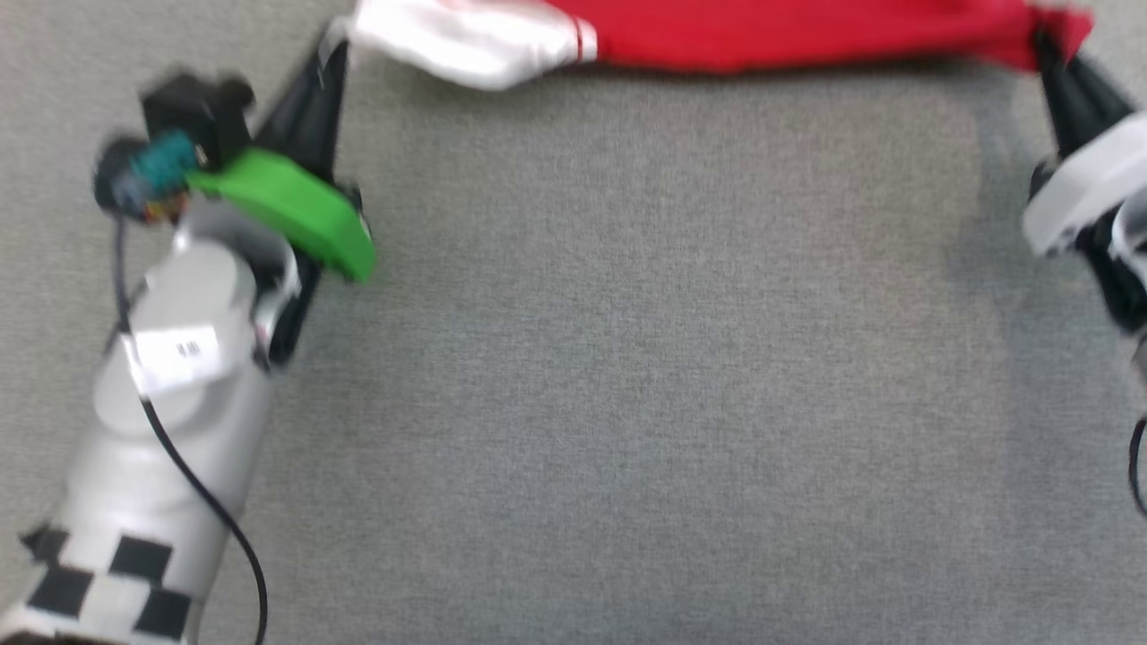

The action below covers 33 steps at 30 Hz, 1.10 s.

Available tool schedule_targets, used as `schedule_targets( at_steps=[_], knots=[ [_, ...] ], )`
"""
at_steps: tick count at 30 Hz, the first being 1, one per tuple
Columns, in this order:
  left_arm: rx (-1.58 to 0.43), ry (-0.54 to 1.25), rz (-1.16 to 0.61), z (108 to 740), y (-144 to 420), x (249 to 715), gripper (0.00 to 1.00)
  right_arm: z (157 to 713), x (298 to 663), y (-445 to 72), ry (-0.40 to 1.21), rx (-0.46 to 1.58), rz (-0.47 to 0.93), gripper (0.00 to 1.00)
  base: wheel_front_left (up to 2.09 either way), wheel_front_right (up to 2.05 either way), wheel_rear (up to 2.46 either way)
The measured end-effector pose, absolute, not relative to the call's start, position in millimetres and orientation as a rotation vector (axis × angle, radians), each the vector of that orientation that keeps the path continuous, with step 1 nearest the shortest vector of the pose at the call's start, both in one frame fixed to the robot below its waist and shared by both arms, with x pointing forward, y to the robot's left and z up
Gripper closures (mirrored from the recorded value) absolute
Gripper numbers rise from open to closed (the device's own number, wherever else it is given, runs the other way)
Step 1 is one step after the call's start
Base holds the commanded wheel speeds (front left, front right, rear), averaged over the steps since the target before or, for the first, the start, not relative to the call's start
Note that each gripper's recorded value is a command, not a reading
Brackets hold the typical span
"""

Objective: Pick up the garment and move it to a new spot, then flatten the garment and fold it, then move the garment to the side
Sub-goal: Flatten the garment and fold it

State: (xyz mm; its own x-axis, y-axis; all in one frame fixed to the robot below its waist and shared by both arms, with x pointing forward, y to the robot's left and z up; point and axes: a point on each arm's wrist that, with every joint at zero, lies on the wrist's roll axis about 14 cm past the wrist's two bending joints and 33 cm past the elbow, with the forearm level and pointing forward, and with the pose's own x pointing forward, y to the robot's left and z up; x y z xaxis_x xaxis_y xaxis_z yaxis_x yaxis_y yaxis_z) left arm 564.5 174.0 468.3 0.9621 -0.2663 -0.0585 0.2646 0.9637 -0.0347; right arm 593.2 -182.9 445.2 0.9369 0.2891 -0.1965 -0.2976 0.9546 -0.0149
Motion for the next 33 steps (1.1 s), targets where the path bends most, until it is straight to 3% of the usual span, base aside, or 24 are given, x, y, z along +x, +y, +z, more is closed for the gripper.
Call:
schedule_targets(
  at_steps=[18, 33],
  knots=[
    [-0.042, 0.388, -0.274, 412, 188, 397, 1.0, 435, 484, -196, 0.277, 0.106, 0.239, 1.0, 0.0, 0.0, 0.0],
    [-0.065, 0.388, -0.386, 427, 159, 317, 1.0, 415, 390, -219, 0.394, 0.217, 0.156, 1.0, 0.0, 0.0, 0.0]
  ],
)
